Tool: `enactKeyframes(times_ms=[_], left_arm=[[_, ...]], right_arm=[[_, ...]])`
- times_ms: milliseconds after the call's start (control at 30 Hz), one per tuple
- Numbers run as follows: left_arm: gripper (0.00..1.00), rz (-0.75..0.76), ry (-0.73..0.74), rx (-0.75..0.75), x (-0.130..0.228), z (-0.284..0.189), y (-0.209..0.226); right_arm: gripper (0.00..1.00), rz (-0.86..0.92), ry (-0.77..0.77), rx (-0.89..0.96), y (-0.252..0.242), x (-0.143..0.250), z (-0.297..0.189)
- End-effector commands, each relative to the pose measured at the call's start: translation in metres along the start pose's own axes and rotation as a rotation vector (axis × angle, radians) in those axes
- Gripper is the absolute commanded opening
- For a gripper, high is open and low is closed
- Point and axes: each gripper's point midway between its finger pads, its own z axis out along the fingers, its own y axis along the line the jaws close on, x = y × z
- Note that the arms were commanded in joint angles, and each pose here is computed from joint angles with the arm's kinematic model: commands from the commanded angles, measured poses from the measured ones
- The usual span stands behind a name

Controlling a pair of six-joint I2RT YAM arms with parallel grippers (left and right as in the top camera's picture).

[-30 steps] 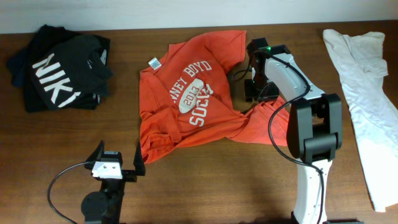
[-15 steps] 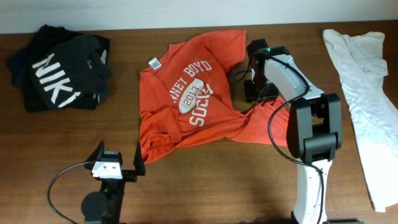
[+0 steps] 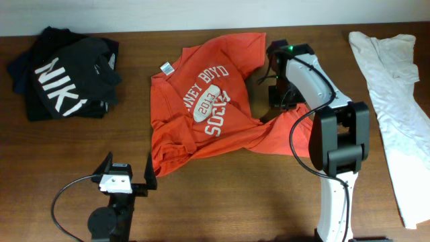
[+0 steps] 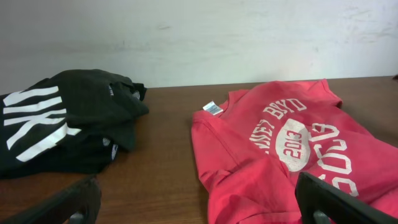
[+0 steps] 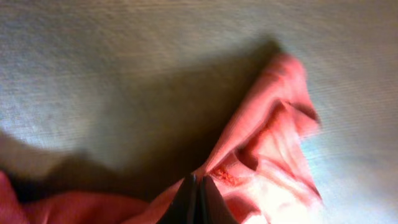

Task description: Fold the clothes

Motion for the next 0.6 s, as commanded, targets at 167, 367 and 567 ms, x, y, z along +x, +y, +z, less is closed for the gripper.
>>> enactKeyframes(times_ms=[167,367,567], left_arm=[[0.99,-0.006,0.001,-0.002,0.002,0.000,0.000],[0.99,-0.006,0.001,-0.002,0.002,0.000,0.000],[0.99,-0.006,0.001,-0.002,0.002,0.000,0.000]], right_arm=[[0.04,0.203,-0.001,0.084,-0.035,0.032,-0.079],[0.04,0.265,0.093,0.151,-0.055,0.083,-0.088],[0.04,0.373,0.020,0.151,-0.082,0.169,-0.081]])
